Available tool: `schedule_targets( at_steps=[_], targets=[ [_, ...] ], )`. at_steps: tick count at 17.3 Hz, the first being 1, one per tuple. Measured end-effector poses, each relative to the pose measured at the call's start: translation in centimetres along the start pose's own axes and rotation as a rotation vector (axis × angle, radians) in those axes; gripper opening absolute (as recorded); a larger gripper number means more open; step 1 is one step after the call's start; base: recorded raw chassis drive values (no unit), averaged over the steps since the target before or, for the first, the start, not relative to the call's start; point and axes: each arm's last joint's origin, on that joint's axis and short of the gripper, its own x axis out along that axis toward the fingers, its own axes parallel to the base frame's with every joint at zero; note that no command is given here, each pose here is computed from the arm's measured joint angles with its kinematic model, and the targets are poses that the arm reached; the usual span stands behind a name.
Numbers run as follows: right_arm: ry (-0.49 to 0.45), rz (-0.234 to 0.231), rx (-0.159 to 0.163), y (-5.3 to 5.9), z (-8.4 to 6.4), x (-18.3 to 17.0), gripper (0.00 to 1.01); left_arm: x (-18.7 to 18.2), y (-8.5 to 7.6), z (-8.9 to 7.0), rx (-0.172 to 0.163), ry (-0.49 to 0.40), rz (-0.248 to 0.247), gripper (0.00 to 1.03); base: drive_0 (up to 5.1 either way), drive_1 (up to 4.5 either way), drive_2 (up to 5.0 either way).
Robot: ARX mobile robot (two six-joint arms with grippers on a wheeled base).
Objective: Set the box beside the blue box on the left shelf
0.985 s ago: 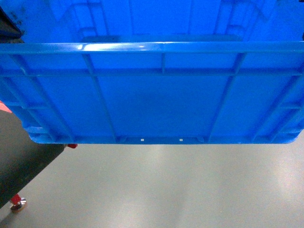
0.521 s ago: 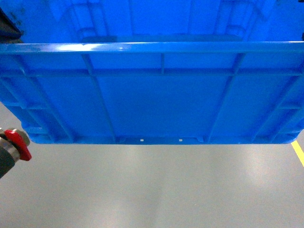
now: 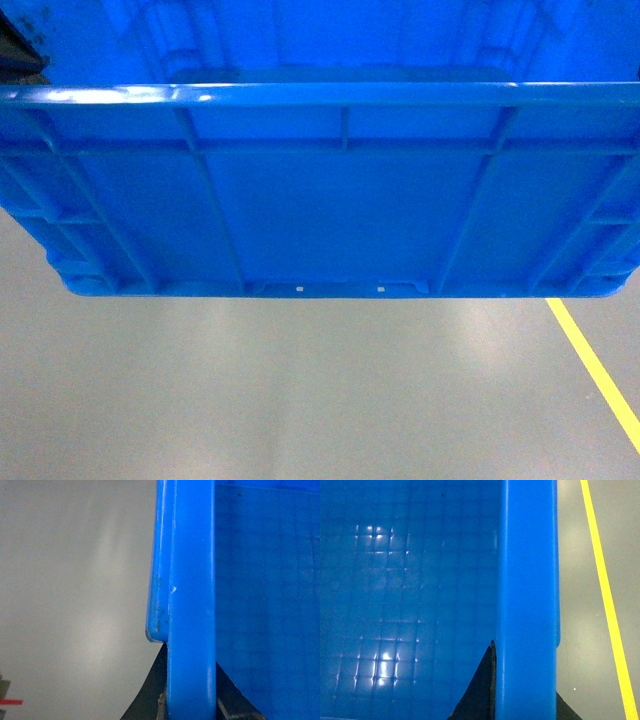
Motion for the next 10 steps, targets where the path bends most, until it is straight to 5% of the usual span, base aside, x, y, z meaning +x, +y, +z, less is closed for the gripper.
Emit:
schedule_targets(
  at_steps=[10],
  targets=[
    [0.007, 0.0, 0.0, -0.01, -0.07, 0.01, 0.07, 0.06, 0.01, -0.1, 0.001, 0.009, 0.001, 0.07, 0.1, 4.36, -4.2]
  ],
)
